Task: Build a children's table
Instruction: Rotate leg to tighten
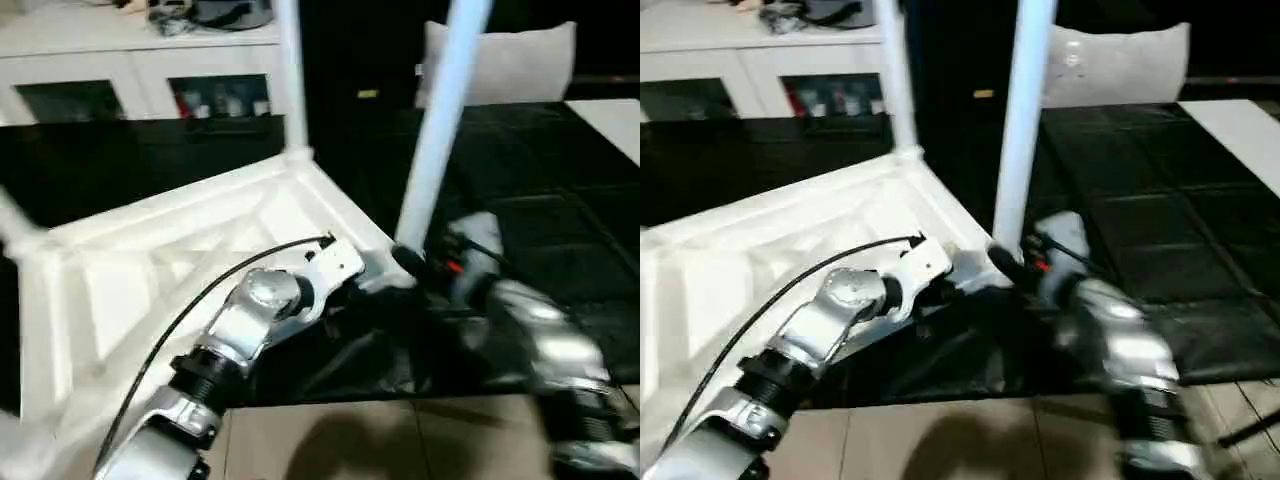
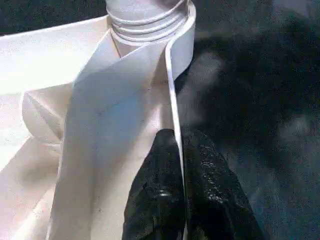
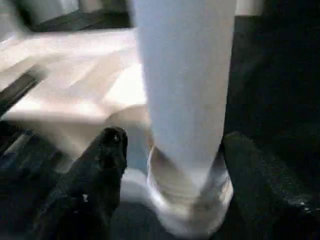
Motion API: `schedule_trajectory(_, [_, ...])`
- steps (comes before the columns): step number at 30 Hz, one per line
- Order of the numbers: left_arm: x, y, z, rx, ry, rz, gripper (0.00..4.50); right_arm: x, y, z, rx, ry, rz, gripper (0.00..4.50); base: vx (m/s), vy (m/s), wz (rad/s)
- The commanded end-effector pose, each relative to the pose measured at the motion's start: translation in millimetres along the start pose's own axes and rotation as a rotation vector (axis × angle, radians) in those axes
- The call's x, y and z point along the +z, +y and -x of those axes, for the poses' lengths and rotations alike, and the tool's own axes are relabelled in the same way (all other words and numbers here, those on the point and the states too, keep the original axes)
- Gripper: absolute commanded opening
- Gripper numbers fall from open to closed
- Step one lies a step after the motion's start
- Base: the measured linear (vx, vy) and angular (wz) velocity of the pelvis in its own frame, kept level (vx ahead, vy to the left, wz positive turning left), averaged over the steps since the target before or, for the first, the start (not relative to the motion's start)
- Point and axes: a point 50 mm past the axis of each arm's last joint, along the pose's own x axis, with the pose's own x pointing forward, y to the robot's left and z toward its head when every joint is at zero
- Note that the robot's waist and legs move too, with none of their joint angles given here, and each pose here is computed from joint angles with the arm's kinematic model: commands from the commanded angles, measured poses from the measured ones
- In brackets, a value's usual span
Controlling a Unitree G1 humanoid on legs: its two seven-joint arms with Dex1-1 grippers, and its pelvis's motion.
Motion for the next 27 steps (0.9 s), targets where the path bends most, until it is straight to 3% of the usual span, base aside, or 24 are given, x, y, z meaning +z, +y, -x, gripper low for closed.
schedule_trajectory(1, [-0.5,0.2,3.2,-0.057,0.008,-0.066,0.00,3.7,9.5,2.2,0.136,0.006,0.042,3.57,0.000,0.000,0.00])
schedule_trajectory(3, [-7.4,-0.5,13.5,-0.167,0.024,-0.114,0.00,3.9,5.0,16.8,0.213,0.078,0.093,3.69,0.000,0.000,0.00])
schedule_trajectory(6, [-13.5,-1.2,22.7,-0.267,0.056,-0.191,0.00,7.4,3.5,24.2,0.278,0.119,0.126,3.78,0.000,0.000,0.00])
schedule_trajectory(12, [-18.1,-0.8,34.9,-0.428,0.086,-0.286,0.00,14.5,5.4,26.1,0.412,0.130,0.192,3.78,0.000,0.000,0.00])
schedule_trajectory(18, [-16.2,-3.3,42.2,-0.582,0.107,-0.359,0.00,15.3,19.7,22.1,0.640,0.152,0.149,3.16,0.000,0.000,0.00])
schedule_trajectory(27, [-13.2,-5.0,43.1,-0.648,0.099,-0.384,0.00,8.2,25.1,15.2,0.747,0.189,0.122,2.44,0.000,0.000,0.00])
